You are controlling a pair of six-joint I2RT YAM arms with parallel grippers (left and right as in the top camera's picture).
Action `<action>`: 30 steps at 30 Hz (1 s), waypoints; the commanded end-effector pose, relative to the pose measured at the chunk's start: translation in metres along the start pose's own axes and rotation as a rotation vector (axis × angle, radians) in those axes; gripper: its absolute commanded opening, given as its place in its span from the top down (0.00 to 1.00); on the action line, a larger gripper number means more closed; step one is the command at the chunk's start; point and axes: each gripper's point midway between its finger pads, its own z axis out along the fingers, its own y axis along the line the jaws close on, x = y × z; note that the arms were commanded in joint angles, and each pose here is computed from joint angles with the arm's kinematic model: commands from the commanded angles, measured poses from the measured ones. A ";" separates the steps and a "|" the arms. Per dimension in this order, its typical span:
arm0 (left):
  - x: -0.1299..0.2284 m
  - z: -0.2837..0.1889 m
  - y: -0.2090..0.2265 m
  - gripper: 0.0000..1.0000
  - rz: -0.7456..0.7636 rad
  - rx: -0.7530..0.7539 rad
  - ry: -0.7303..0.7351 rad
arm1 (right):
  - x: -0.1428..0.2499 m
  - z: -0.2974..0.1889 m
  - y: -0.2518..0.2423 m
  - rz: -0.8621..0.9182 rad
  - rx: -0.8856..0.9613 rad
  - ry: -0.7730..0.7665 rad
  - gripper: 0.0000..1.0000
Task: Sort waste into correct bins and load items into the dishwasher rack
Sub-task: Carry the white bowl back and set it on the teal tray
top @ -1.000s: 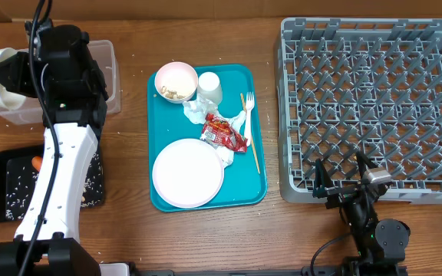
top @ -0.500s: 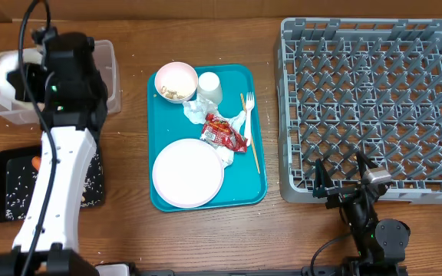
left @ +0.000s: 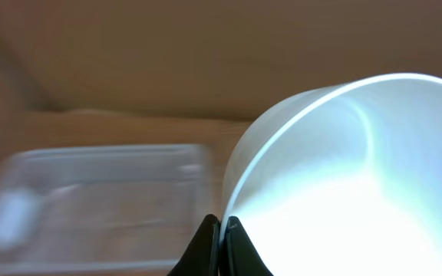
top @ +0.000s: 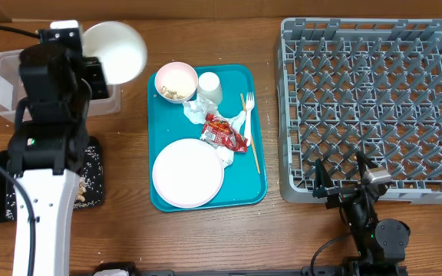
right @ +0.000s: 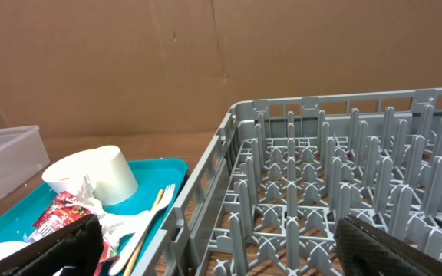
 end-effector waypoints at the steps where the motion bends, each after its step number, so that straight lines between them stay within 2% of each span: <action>1: 0.013 -0.012 -0.091 0.96 -0.195 0.490 0.123 | 0.002 0.000 0.000 -0.008 -0.003 -0.005 0.00; 4: 0.050 0.004 -0.108 0.96 -0.182 0.500 0.272 | 0.002 0.000 0.000 -0.008 -0.003 -0.005 0.00; 10: 0.124 0.047 -0.106 0.96 -0.162 0.376 0.537 | 0.002 0.000 0.000 -0.008 -0.003 -0.005 0.00; 23: 0.204 0.089 -0.093 0.96 -0.135 0.235 0.786 | 0.002 0.000 0.000 -0.008 -0.003 -0.005 0.00; 27: 0.218 0.099 -0.092 0.96 -0.128 0.214 0.819 | 0.002 0.000 0.000 -0.008 -0.003 -0.005 0.00; 30: 0.228 0.107 -0.077 0.96 -0.092 0.125 0.829 | 0.002 0.000 0.000 -0.008 -0.003 -0.005 0.00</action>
